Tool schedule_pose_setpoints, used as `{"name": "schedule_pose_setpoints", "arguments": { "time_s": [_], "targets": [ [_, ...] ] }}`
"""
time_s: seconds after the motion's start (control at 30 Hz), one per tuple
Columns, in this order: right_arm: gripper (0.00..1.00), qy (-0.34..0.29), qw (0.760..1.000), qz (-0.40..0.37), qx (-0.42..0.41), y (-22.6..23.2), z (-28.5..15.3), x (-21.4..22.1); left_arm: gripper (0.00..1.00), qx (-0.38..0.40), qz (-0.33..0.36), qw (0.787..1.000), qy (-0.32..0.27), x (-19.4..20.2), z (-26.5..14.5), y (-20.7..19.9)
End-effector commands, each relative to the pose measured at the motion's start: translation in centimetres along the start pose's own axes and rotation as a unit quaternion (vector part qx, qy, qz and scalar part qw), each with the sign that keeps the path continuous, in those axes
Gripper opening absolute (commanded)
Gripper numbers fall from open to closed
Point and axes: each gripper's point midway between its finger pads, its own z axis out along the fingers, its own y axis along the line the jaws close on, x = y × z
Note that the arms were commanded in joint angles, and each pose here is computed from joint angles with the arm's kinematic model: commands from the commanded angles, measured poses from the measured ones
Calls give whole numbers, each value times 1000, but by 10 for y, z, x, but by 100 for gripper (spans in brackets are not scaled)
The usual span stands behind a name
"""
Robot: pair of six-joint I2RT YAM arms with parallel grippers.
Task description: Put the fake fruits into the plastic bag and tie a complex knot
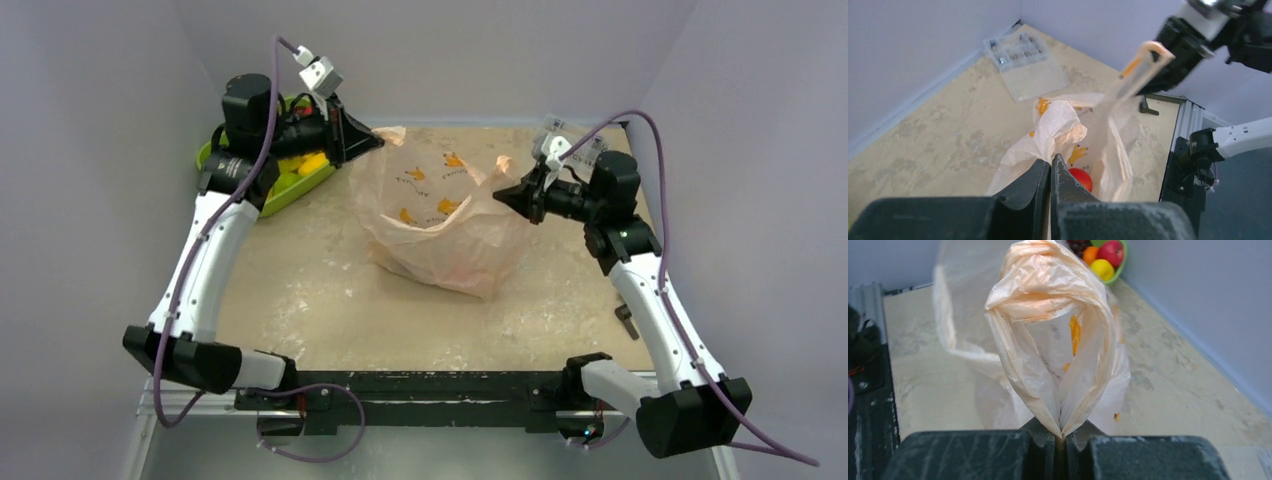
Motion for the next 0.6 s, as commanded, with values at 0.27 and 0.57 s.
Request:
{"name": "schedule_pose_setpoints", "arguments": {
  "time_s": [0.27,0.57],
  "targets": [
    [0,158,931,317,89,-40,10,114,0,161,262,929,204,203,-78,-81],
    [0,286,859,399,144,-59,19,233,0,188,323,854,362,347,-88,-45]
  ]
}}
